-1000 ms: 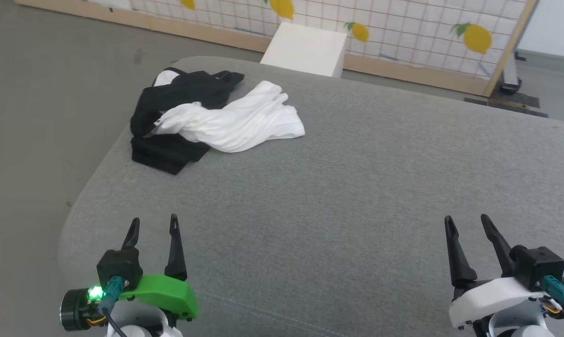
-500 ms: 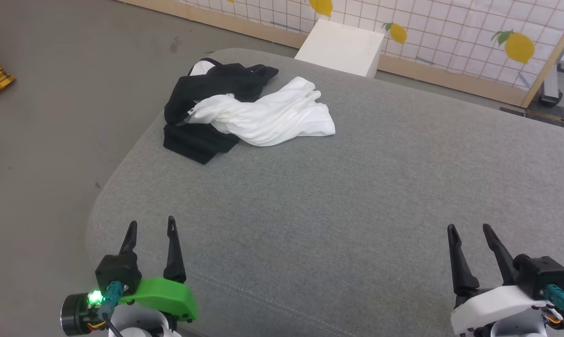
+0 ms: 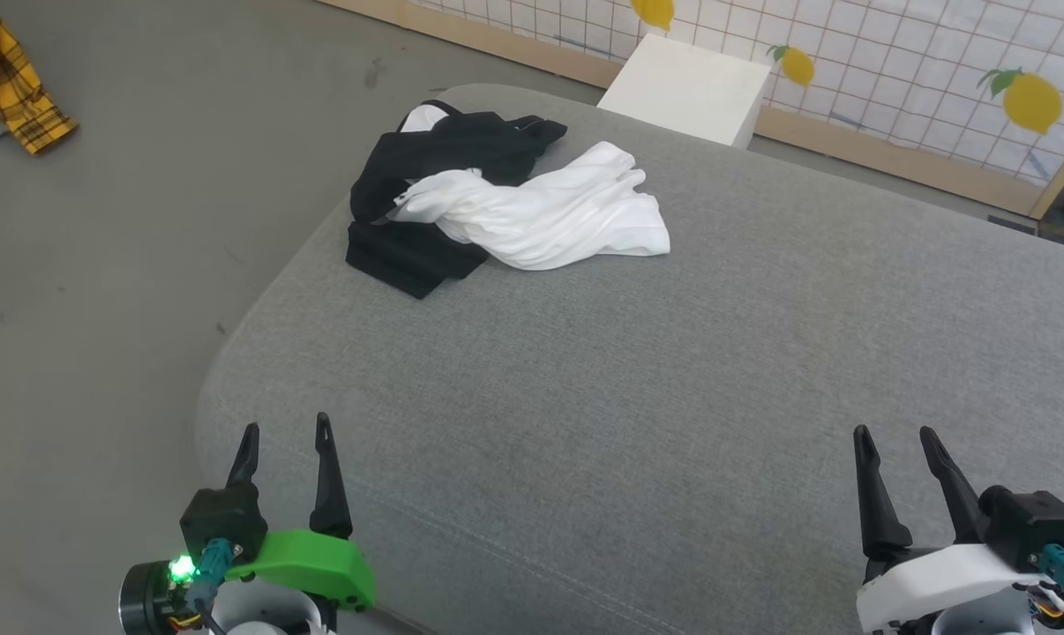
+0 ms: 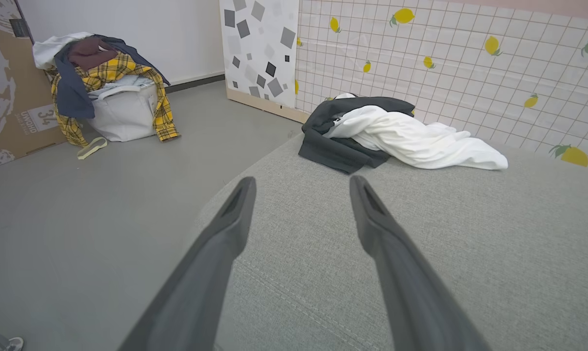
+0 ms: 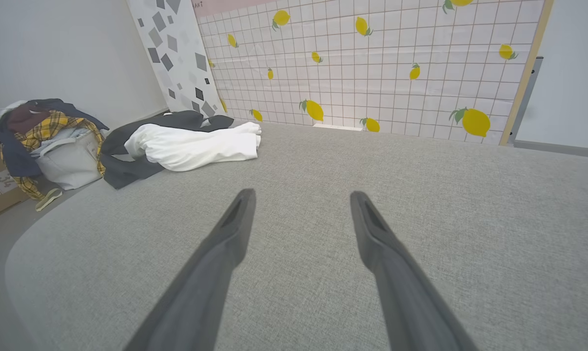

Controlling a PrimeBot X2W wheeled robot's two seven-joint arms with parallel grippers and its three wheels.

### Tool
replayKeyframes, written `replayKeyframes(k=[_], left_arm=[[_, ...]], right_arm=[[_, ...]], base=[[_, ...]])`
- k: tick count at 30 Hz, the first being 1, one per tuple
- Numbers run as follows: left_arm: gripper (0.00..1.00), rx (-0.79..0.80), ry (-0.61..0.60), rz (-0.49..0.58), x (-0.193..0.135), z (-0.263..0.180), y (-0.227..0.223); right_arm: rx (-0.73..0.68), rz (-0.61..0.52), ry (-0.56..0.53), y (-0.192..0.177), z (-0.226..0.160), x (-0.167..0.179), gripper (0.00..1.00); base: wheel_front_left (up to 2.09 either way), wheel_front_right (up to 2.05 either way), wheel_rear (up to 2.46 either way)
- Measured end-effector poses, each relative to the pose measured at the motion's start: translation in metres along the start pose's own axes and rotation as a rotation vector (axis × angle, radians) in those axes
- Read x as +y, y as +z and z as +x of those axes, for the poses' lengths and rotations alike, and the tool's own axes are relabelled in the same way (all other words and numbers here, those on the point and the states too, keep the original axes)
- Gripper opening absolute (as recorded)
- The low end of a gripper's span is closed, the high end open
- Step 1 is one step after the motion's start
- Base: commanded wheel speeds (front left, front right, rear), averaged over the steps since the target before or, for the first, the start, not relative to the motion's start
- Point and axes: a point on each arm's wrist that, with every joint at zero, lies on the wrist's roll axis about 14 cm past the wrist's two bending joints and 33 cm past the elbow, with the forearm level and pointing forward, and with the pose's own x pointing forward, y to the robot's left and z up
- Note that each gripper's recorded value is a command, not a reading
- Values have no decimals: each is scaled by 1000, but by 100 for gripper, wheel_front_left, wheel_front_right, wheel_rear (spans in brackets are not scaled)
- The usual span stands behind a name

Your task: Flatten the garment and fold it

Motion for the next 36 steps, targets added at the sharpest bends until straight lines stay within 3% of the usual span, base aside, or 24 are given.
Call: replayKeyframes(k=[23, 29, 36], left_arm=[[100, 22, 36, 9, 13, -9, -13], [100, -19, -37, -6, -8, 33, 8], [100, 18, -73, -107, -29, 110, 27]], right_arm=[[29, 35, 30, -15, 5, 10, 100], [31, 30, 9, -16, 8, 1, 100], [31, 9, -22, -13, 22, -16, 100]], base=[[0, 0, 0], [0, 0, 0], [0, 0, 0]])
